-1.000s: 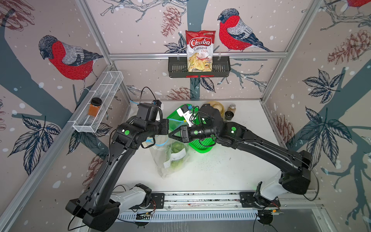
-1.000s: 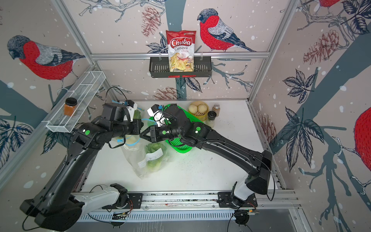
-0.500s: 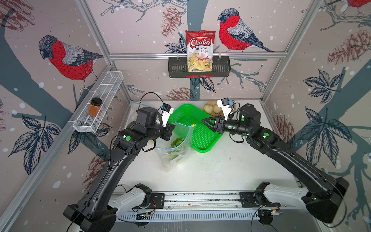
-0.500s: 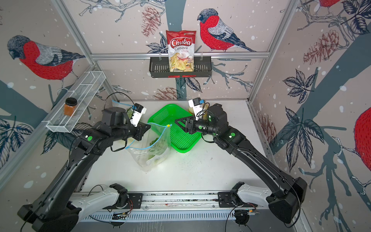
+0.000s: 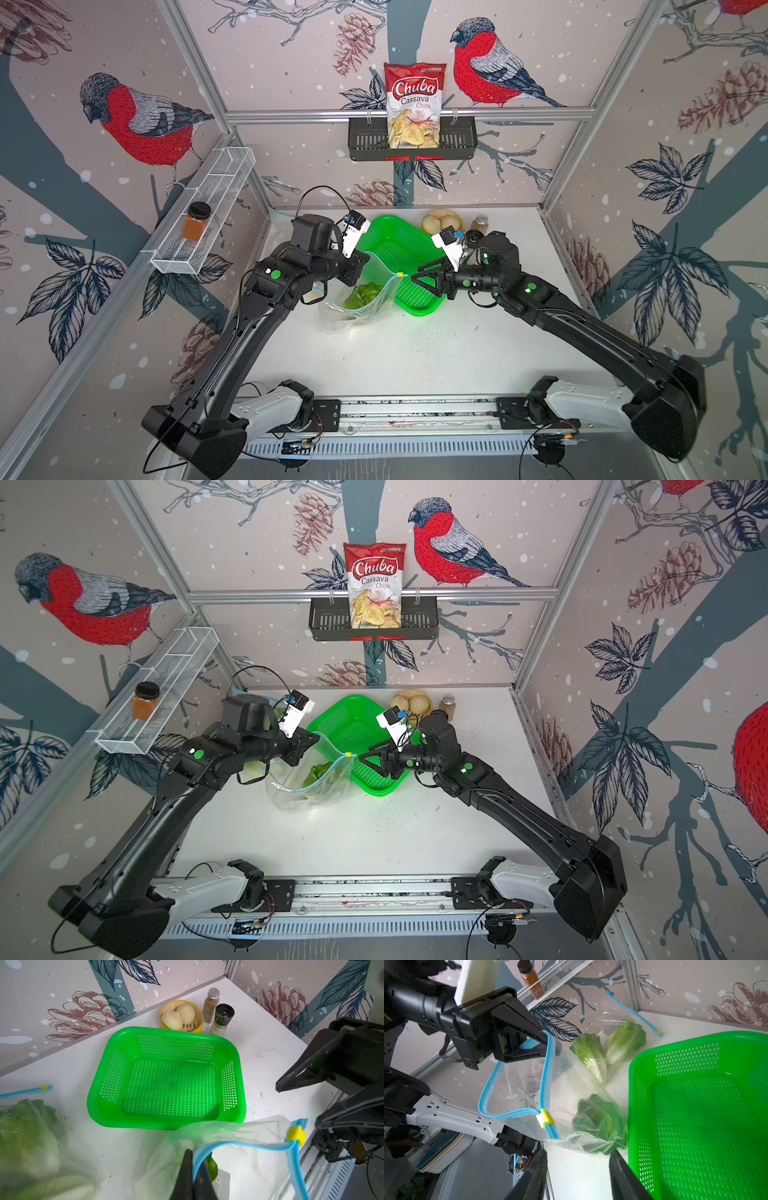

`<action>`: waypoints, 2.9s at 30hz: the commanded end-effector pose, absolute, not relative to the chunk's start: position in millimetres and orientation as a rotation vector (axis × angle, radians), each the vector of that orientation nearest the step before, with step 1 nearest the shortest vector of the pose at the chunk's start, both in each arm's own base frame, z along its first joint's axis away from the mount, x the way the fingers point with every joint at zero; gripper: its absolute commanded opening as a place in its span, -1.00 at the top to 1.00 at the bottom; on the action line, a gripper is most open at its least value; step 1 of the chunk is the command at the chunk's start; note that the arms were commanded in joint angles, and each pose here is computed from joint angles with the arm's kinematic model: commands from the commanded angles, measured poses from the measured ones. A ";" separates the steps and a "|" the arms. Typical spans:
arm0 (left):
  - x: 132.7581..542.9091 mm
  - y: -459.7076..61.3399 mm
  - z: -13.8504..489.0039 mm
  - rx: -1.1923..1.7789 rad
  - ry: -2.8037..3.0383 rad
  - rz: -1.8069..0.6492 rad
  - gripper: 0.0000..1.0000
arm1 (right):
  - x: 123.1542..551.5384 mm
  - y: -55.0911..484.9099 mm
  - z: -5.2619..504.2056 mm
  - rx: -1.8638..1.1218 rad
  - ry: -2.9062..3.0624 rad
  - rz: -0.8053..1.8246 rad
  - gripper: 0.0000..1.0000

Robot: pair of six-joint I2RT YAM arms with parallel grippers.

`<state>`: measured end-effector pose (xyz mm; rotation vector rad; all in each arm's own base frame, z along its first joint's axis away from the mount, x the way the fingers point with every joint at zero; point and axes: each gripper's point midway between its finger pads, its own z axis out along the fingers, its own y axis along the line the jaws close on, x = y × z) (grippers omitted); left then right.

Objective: Put the chinese cabbages into a zipper bag and zip it
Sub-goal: Zip the zipper on the zipper food storage bag.

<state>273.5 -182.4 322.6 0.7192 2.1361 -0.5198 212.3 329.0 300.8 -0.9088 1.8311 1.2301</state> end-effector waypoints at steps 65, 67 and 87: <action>284.9 -190.8 362.0 0.734 1.999 -0.527 0.15 | 206.8 335.9 326.1 -1.076 1.700 1.209 1.00; 281.9 -192.9 373.7 0.749 1.966 -0.542 0.06 | 207.3 331.4 325.6 -1.068 1.709 1.206 1.00; 239.6 -280.2 407.3 1.133 1.729 -0.875 0.07 | 214.1 317.7 338.8 -1.115 1.669 1.113 1.00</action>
